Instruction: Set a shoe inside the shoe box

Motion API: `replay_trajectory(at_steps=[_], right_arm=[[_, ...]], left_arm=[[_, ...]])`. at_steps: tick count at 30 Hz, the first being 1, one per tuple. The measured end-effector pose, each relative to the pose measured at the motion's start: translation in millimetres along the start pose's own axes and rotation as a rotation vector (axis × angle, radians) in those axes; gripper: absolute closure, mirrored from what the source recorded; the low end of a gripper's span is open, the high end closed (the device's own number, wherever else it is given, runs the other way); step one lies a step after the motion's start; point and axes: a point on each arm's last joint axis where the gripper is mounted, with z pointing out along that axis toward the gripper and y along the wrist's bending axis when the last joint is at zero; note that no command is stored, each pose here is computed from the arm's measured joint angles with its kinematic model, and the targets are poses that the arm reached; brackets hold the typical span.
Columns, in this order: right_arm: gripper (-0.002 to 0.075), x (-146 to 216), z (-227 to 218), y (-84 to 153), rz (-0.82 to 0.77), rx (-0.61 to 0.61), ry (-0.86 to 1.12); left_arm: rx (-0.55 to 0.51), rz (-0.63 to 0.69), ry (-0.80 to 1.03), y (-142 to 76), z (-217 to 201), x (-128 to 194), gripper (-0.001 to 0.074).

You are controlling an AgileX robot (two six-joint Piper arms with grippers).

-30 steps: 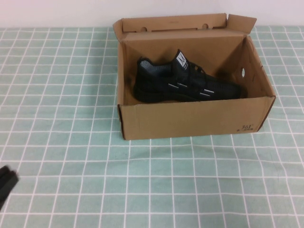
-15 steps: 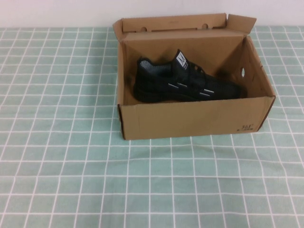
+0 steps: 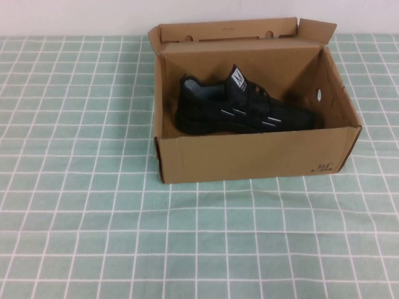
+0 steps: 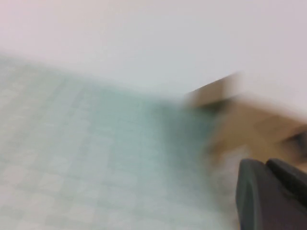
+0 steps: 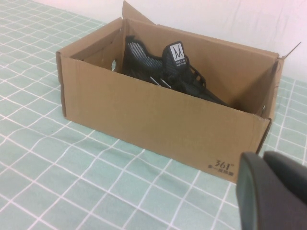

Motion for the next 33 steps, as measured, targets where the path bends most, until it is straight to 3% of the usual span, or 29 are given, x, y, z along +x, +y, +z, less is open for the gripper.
replay_trajectory(at_steps=[3,6,11,18,21,25,33], right_arm=[[0.0734,0,0,0,0.000,0.000,0.000],[0.0734,0,0,0,0.002,-0.001,0.000],[0.0734,0,0,0,0.000,0.000,0.000],[0.0734,0,0,0,0.000,0.000,0.000],[0.0734,0,0,0,0.000,0.000,0.000],[0.0734,0,0,0,0.000,0.000,0.000],[0.0734,0,0,0,0.000,0.000,0.000]], left_arm=[[0.202,-0.046,-0.060,-18,-2,-6,0.0738],[0.299,-0.063,-0.085,-27,-4,-8,0.0738],[0.304,-0.143,-0.086,-27,-4,-10,0.0738],[0.231,-0.340,-0.094,-19,-3,-12,0.0738],[0.178,-0.228,-0.129,-15,-2,-13,0.0738],[0.091,0.043,-0.111,-10,-1,-9,0.0738],[-0.092,0.222,0.281,9,-4,25,0.0738]])
